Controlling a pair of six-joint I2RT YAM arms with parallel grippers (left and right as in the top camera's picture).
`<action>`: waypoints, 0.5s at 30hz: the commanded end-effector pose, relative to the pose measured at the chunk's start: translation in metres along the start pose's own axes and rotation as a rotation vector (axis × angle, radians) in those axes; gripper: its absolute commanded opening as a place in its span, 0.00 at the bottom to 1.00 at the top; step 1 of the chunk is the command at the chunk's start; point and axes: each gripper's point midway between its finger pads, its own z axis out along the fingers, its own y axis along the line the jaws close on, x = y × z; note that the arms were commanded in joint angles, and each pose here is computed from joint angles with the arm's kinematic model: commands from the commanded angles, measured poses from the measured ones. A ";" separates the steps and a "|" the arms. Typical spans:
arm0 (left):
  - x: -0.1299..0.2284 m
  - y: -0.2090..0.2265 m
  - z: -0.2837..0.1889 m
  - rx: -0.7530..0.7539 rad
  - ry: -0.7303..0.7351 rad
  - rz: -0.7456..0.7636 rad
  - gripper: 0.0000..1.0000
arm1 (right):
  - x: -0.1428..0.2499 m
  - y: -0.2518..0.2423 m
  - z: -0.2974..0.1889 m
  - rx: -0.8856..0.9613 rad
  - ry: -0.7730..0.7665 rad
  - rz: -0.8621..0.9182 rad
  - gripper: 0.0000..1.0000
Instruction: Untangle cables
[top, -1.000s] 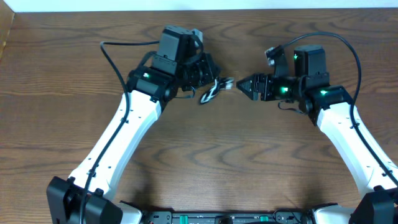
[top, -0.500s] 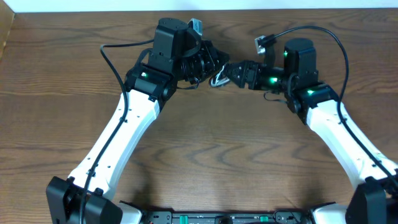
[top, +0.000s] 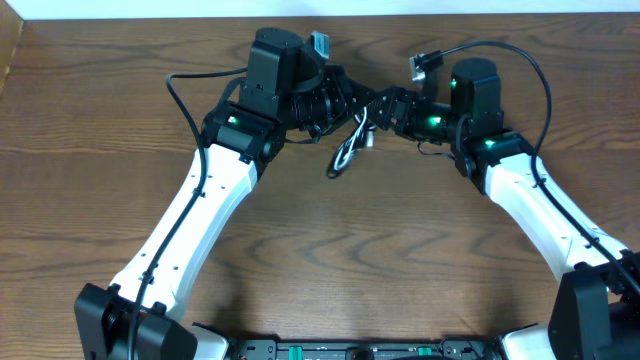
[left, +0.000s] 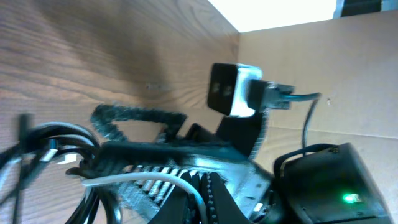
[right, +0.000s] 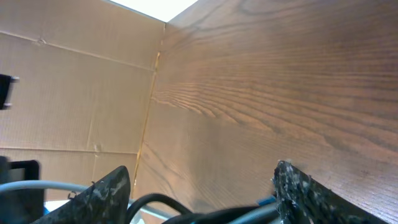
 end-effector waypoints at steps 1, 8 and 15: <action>-0.004 -0.014 -0.003 0.044 -0.009 0.025 0.07 | 0.009 0.005 0.008 -0.012 0.033 0.010 0.67; -0.008 -0.011 -0.004 0.035 -0.027 0.023 0.07 | 0.017 0.003 0.008 -0.007 0.063 0.030 0.62; -0.018 -0.007 -0.009 0.031 -0.048 0.014 0.07 | 0.032 -0.007 0.006 0.023 0.123 0.037 0.60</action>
